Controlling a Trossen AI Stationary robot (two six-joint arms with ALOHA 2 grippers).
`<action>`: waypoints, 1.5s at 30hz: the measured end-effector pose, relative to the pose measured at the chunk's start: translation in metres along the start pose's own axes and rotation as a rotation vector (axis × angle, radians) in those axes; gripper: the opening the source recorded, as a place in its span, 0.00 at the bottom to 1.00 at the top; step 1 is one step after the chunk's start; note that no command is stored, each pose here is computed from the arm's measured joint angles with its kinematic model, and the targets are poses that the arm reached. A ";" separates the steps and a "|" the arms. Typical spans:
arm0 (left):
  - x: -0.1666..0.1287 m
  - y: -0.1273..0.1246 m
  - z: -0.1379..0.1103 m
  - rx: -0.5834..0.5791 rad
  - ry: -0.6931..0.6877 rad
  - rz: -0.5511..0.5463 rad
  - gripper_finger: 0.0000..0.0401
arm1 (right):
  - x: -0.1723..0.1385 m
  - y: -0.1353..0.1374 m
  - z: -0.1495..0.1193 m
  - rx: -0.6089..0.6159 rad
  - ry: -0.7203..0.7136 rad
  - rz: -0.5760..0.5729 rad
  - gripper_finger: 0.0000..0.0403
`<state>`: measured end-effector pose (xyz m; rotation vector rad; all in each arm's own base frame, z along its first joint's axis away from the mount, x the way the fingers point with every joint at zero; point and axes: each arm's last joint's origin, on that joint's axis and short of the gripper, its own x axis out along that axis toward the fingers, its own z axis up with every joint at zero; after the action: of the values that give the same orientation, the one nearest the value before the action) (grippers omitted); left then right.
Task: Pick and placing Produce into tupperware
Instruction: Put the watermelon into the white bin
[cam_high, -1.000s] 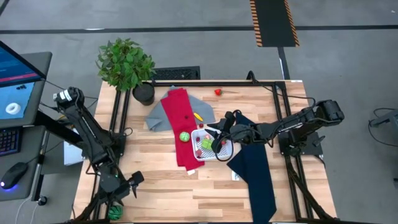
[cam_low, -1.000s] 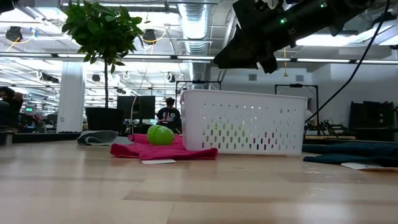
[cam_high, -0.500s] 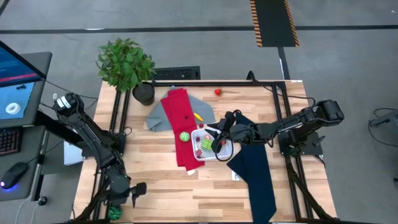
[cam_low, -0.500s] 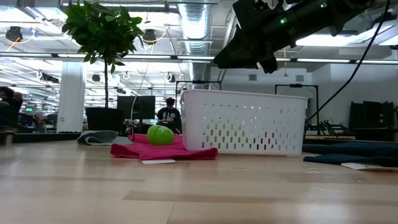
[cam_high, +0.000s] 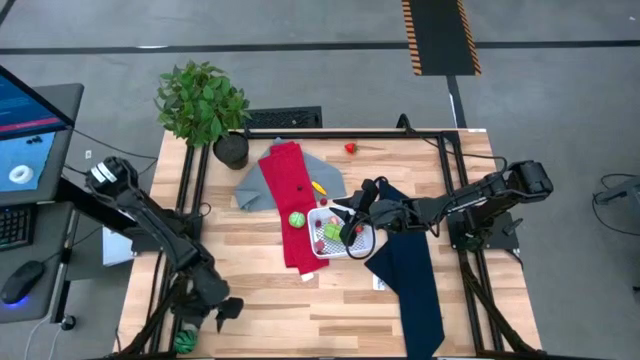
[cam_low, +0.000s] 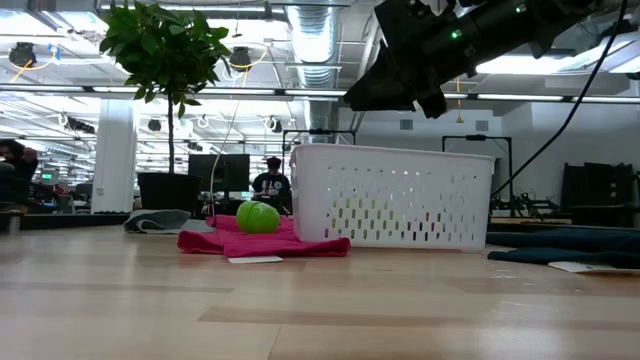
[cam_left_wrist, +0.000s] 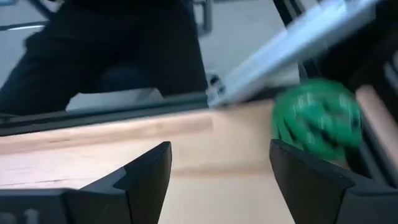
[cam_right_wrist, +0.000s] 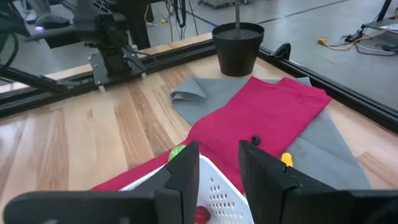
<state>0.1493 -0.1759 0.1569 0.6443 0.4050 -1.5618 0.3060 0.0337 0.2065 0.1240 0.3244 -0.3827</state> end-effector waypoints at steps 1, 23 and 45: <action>0.000 0.000 -0.003 0.030 0.018 -0.007 0.66 | 0.000 0.000 0.000 -0.001 0.002 -0.001 0.33; 0.014 0.009 -0.024 0.540 -0.012 -0.093 0.66 | 0.000 0.000 0.000 0.002 -0.003 0.001 0.33; 0.035 -0.003 -0.033 0.500 -0.002 -0.228 0.69 | 0.000 0.000 0.000 0.001 -0.003 0.001 0.33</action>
<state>0.1515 -0.1832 0.1093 1.0059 0.0806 -1.9010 0.3061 0.0336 0.2068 0.1251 0.3215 -0.3826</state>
